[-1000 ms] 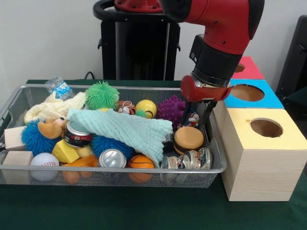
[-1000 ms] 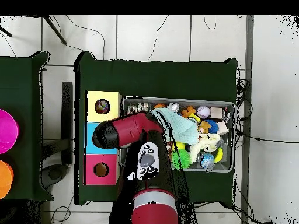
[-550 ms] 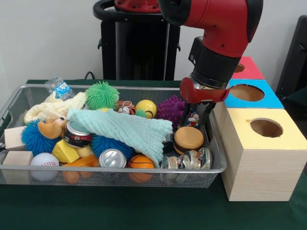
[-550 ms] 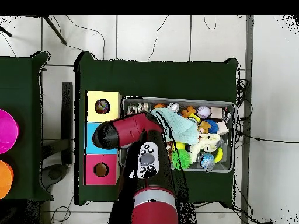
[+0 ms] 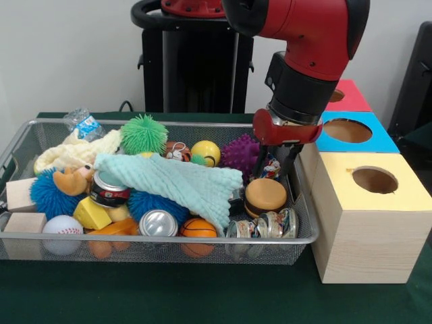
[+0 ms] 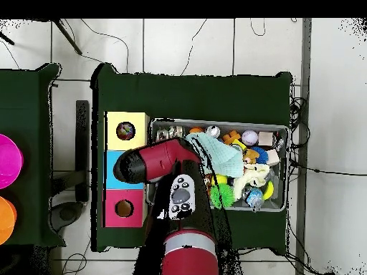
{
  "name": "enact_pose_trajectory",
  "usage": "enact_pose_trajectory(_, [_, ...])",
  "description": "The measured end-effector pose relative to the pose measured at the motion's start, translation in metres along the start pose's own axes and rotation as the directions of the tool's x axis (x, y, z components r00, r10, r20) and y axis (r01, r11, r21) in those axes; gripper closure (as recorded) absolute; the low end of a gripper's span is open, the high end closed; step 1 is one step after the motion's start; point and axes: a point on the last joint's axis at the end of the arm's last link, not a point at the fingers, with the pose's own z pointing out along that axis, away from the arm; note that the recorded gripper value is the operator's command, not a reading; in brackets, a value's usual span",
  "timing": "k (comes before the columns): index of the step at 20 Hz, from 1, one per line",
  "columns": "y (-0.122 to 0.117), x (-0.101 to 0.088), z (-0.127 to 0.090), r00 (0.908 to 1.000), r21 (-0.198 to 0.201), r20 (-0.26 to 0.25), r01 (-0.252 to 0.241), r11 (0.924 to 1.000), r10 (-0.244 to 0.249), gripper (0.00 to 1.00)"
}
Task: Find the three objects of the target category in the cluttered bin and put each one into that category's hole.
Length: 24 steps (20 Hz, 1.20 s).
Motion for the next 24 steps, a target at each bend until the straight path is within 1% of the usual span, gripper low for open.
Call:
enact_pose_trajectory(9, [0.004,0.009,0.002,0.9995,-0.009,-0.031,0.003,1.0000,-0.003,0.00])
enact_pose_trajectory(16, [0.007,0.015,0.004,0.9990,-0.014,-0.043,0.006,0.9999,-0.007,0.00])
enact_pose_trajectory(20, [0.009,0.019,0.008,0.9985,-0.009,-0.050,0.021,0.9997,-0.022,0.00])
enact_pose_trajectory(21, [0.014,0.022,0.013,0.9976,-0.001,-0.056,0.041,0.9992,-0.041,0.00])
enact_pose_trajectory(24, [0.020,0.027,0.020,0.9961,0.012,-0.057,0.068,0.9976,-0.067,0.00])
